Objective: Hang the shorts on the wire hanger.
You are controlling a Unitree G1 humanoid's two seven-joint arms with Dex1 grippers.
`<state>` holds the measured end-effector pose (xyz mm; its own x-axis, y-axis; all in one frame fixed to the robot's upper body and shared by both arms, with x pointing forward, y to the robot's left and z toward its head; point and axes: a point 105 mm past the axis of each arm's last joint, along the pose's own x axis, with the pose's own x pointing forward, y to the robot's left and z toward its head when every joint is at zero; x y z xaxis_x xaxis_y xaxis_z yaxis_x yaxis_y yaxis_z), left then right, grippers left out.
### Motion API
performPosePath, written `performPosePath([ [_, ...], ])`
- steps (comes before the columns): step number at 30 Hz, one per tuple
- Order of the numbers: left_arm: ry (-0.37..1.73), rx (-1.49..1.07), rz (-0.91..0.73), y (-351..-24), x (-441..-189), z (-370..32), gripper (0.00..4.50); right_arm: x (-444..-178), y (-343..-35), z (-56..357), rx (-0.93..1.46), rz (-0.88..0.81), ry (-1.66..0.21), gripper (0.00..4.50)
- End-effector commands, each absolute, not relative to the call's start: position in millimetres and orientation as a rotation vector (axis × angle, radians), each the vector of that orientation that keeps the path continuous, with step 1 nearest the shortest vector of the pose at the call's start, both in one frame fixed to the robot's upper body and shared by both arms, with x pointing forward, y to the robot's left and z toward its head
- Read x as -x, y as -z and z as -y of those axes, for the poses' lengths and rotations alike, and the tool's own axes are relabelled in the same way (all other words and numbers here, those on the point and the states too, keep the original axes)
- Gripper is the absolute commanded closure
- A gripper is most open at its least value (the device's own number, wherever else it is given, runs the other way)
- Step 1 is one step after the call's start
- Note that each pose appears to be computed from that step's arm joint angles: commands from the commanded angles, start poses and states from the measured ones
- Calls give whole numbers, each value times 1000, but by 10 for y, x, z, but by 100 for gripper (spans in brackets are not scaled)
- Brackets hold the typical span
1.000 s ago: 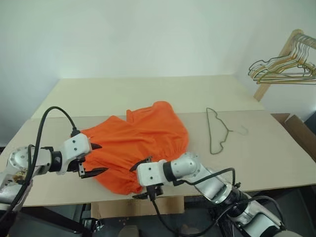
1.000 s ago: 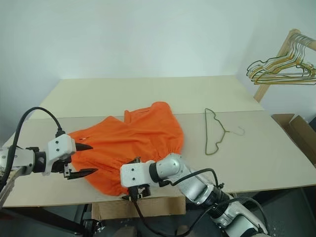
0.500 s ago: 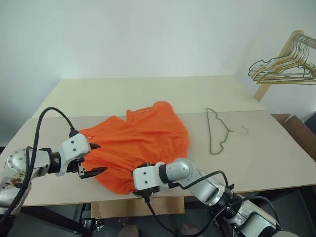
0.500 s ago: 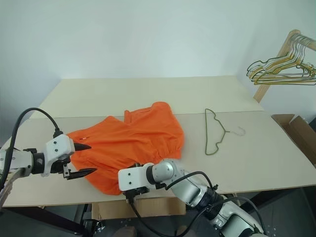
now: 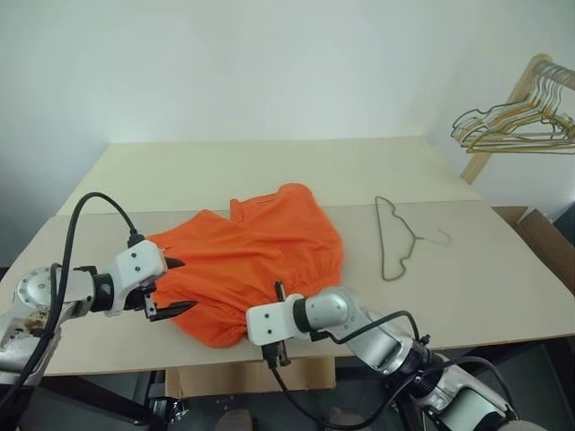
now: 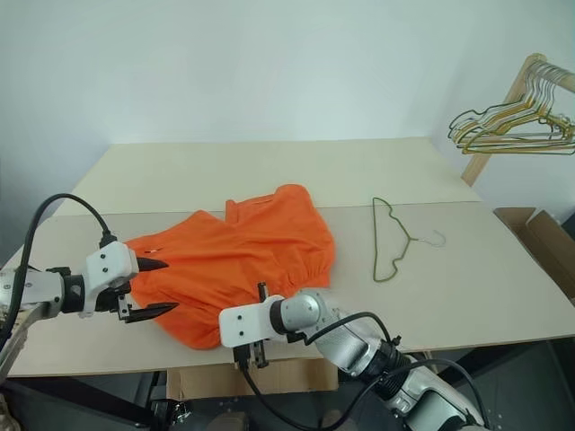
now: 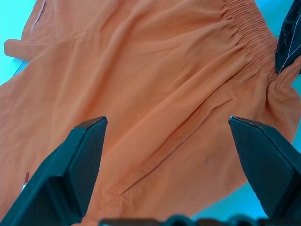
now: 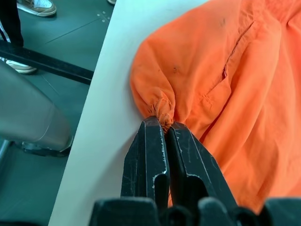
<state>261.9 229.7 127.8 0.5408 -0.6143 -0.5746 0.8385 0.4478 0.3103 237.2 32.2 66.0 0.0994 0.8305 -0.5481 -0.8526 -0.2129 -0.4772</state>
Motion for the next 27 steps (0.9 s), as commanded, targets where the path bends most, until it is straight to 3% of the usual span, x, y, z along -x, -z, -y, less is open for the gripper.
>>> performPosePath([
  [1, 922, -649, -378, -1378, -2640, -2304, 0, -2496, -905, -26, 973, 82, -1465, 447],
  [10, 950, -693, -513, -1167, -2564, -2517, 0, -2703, -1265, 893, 1157, 245, -1379, 447],
  [14, 947, -741, -597, -1029, -2553, -2662, 0, -2710, -1194, 1178, 1220, 289, -1421, 447],
  [27, 1108, -609, -522, -811, -2644, -2439, 0, -2820, -1043, 1318, 1288, 298, -1459, 447],
])
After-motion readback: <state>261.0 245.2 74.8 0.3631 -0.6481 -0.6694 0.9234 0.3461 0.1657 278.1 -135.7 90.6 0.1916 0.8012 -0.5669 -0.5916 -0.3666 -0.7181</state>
